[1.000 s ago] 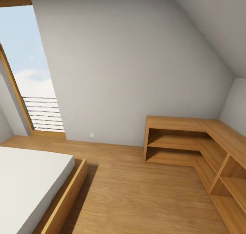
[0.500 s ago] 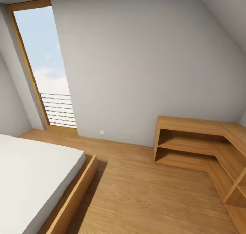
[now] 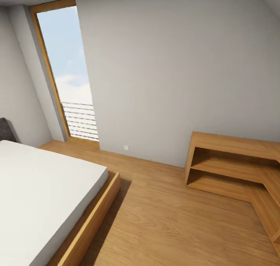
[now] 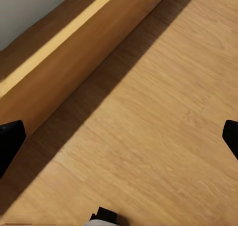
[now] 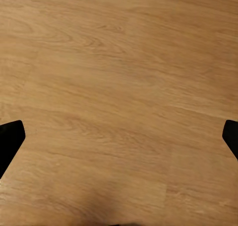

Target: In the bedroom, organize the workspace by keeping the computer under the desk, ensuring the monitor is on the desk, placing the keyboard on the desk next to the monitor, placing the mouse on the desk next to the keyboard, moving the folder from the swivel chair onto the desk next to the mouse, stacking the notebook on top of the folder with the pen on top of the notebook, and positioning the swivel chair next to the desk.

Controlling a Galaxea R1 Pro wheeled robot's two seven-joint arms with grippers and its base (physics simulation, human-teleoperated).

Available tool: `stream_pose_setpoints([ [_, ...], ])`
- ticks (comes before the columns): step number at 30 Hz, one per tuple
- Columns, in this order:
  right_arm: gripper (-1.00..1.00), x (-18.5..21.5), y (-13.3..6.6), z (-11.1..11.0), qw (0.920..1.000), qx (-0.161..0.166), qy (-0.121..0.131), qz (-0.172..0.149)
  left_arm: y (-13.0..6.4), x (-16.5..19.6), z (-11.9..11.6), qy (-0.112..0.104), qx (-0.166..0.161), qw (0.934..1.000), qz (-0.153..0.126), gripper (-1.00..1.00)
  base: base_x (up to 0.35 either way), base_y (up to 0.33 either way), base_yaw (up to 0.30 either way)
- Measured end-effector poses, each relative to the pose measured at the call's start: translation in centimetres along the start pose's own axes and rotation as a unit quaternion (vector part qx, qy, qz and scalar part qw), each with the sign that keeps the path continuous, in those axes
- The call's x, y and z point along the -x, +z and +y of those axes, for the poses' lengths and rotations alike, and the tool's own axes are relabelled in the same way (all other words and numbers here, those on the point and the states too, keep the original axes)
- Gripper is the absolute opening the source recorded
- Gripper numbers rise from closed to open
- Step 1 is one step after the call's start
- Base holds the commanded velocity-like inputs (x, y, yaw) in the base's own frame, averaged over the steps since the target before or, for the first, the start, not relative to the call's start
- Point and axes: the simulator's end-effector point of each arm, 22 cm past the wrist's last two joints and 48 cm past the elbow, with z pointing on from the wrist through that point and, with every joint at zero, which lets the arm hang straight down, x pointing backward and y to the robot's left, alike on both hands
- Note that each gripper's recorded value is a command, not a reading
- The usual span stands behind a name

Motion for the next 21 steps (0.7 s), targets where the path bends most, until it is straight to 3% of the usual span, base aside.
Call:
stream_pose_setpoints([
  [21, 1.0, 0.3, -2.0, -0.2, 0.9999, -0.001, 0.0, 0.011, -2.1, -0.1, 0.3, 0.0, 0.006, 0.9998, 0.019, 1.0, 0.0, 0.0, 0.192],
])
